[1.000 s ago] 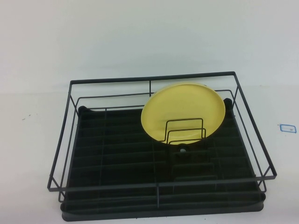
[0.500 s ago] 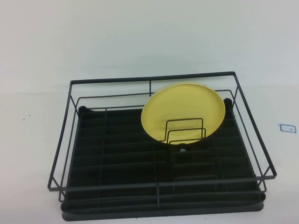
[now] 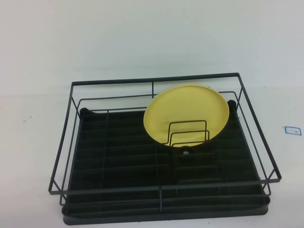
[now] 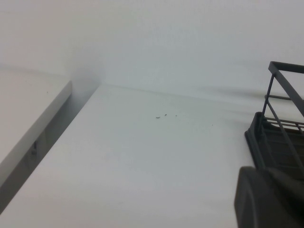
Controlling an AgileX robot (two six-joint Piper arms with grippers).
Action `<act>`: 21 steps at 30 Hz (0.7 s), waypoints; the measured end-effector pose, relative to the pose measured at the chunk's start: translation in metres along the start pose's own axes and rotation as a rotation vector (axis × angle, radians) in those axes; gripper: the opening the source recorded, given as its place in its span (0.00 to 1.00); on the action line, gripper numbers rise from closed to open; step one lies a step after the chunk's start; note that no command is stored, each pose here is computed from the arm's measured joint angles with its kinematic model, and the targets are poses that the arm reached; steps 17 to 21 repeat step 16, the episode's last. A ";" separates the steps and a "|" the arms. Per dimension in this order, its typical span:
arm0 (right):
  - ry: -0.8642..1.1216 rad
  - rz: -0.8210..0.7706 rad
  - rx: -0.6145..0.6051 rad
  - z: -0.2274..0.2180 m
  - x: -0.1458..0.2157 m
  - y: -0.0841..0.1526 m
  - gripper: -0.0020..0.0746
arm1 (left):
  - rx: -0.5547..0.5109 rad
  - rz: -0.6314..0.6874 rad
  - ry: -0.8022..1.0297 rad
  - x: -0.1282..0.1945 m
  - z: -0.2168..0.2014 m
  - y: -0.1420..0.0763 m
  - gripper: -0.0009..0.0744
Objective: Place plate on rack
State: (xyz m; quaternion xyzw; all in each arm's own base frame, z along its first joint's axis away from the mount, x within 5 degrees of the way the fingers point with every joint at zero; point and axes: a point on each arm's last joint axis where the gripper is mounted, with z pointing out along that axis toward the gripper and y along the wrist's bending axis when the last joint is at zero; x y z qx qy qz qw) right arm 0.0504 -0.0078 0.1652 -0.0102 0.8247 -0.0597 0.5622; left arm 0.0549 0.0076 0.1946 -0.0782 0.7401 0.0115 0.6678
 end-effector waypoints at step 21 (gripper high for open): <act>-0.002 -0.006 -0.014 0.000 0.000 0.001 0.02 | 0.000 0.000 0.000 0.000 0.000 0.000 0.01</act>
